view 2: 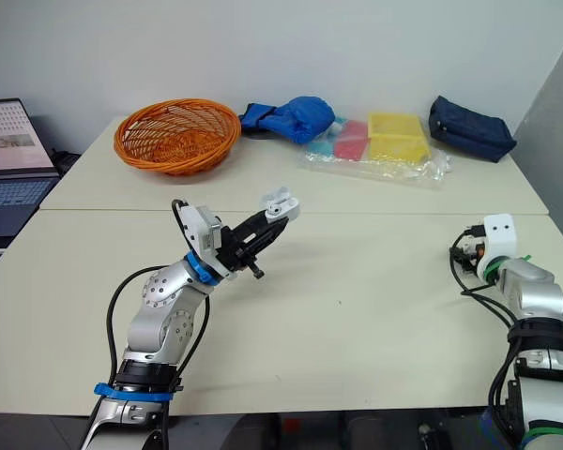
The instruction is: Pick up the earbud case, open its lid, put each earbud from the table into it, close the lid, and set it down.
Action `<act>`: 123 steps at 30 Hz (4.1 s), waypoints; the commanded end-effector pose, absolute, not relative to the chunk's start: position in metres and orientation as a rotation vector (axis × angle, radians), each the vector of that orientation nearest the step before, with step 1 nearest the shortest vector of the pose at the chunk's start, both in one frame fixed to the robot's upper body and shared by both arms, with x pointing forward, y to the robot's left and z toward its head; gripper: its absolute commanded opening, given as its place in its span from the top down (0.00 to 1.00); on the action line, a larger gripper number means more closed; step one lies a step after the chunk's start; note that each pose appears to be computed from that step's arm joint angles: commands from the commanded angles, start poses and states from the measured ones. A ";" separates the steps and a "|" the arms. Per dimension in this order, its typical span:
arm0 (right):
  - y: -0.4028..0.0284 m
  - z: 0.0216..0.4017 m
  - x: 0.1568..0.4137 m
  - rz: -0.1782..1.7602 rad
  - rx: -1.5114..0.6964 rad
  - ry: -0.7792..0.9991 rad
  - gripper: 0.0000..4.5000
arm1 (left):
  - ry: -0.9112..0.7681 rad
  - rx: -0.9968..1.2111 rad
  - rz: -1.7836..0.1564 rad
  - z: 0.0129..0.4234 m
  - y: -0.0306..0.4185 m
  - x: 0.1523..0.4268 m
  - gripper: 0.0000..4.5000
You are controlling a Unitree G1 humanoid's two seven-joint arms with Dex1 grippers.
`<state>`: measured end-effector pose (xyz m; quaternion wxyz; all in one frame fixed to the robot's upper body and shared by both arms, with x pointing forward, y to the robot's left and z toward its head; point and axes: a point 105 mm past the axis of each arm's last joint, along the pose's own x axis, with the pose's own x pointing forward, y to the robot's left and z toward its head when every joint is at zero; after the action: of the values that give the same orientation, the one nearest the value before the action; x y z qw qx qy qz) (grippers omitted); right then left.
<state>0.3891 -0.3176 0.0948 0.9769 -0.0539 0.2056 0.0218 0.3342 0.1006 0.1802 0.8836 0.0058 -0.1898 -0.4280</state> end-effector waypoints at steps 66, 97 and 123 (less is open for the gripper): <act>-0.369 0.085 0.238 0.781 -0.792 0.980 0.56 | -0.410 -0.004 -0.893 0.181 0.096 0.319 0.83; -0.379 0.080 0.231 0.798 -0.850 1.054 0.92 | -0.416 0.002 -0.876 0.181 0.099 0.322 0.83; -0.056 0.255 0.328 0.889 0.070 -0.232 0.92 | -0.454 0.000 -0.930 0.190 0.088 0.330 0.83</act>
<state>0.3308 -0.0602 0.2417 0.8988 0.0418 -0.0820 0.4285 0.3330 0.0913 0.1783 0.8790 -0.0093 -0.1920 -0.4363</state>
